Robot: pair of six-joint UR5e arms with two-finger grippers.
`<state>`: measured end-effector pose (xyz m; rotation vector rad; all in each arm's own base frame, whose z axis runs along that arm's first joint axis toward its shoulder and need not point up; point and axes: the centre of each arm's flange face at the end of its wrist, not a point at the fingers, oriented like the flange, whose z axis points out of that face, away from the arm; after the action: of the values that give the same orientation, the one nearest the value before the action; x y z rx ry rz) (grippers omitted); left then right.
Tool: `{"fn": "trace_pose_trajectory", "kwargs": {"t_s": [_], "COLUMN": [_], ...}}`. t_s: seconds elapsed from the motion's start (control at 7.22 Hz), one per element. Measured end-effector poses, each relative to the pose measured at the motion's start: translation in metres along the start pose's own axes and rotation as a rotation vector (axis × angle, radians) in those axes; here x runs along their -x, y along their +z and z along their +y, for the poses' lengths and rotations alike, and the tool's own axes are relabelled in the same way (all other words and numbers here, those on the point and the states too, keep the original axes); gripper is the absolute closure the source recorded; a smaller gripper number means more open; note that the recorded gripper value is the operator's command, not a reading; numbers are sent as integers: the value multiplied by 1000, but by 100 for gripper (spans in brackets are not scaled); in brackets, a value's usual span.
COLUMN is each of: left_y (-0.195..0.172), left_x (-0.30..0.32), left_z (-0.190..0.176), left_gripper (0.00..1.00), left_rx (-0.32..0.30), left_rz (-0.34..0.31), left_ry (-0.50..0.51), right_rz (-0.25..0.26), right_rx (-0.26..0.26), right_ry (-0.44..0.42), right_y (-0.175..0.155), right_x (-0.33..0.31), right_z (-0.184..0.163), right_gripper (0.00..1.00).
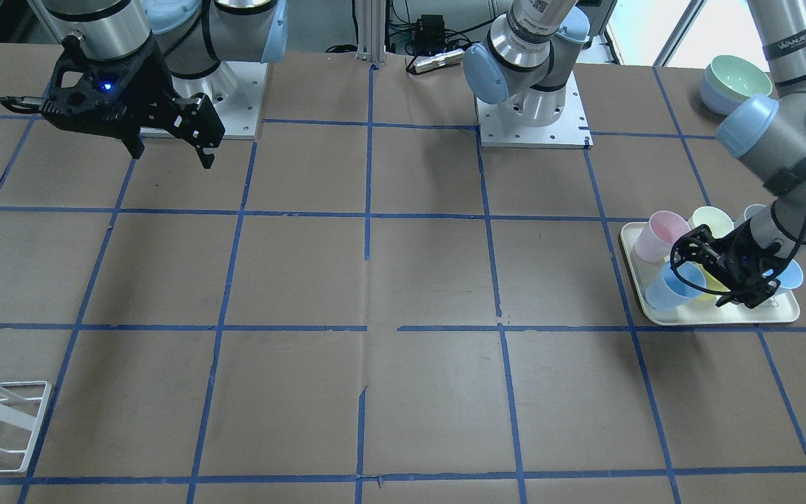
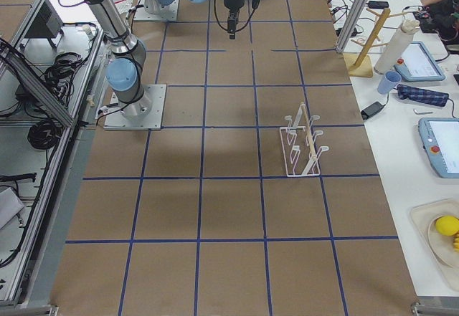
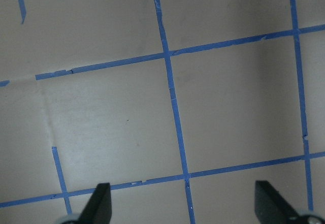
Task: Transfer IKEA cup to right arm and place on rack
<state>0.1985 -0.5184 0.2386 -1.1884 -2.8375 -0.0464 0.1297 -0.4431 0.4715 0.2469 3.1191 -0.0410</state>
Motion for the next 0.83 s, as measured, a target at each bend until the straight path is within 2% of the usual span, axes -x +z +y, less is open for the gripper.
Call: {"fn": "trace_pose_trajectory", "kwargs": {"t_s": [0.14, 0.42, 0.55, 0.69, 0.83], "left_y": [8, 17, 18, 18, 18], "left_x": [4, 7, 8, 8, 8], "left_z": [0, -1, -1, -1, -2], "left_gripper": [15, 66, 86, 96, 100], "left_rx": [2, 3, 4, 4, 4], "left_rz": [3, 8, 10, 10, 10], "left_ry": [-2, -5, -6, -6, -7], "right_rz": [0, -3, -6, -8, -10], "right_rx": [1, 3, 2, 0, -2], "right_ry": [0, -2, -4, -7, -9], "right_y": [0, 0, 0, -1, -2], "right_x": [0, 1, 2, 3, 4], "right_z": [0, 1, 1, 1, 1], "right_gripper": [0, 0, 0, 0, 0]}}
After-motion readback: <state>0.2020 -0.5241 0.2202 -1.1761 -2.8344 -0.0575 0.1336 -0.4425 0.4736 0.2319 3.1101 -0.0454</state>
